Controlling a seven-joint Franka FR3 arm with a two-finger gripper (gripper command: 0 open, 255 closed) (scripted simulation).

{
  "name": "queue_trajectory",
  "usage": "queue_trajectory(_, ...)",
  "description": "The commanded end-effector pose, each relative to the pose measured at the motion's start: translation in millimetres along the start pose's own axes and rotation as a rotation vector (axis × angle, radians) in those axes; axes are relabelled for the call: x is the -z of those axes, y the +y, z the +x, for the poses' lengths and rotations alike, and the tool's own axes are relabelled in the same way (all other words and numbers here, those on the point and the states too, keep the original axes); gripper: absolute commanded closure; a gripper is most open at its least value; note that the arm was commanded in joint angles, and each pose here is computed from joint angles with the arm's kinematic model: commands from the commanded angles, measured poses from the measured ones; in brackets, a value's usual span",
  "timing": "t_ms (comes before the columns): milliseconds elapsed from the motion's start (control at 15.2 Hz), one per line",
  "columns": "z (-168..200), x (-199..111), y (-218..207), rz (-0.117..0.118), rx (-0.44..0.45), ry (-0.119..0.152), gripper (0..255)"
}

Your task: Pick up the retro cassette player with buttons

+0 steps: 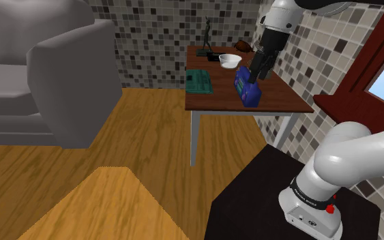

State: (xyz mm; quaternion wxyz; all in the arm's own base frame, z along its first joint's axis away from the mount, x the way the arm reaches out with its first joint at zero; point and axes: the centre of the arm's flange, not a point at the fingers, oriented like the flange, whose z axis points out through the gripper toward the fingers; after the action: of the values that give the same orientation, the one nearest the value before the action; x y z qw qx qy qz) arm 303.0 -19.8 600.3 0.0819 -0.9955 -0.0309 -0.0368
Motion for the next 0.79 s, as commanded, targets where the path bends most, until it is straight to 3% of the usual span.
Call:
queue_trajectory(0,0.0,0.0,0.0,0.0,0.0,0.0,0)
queue_trajectory(726,90.5,-32.5,105.9,-0.035,-0.208,-0.017,0)
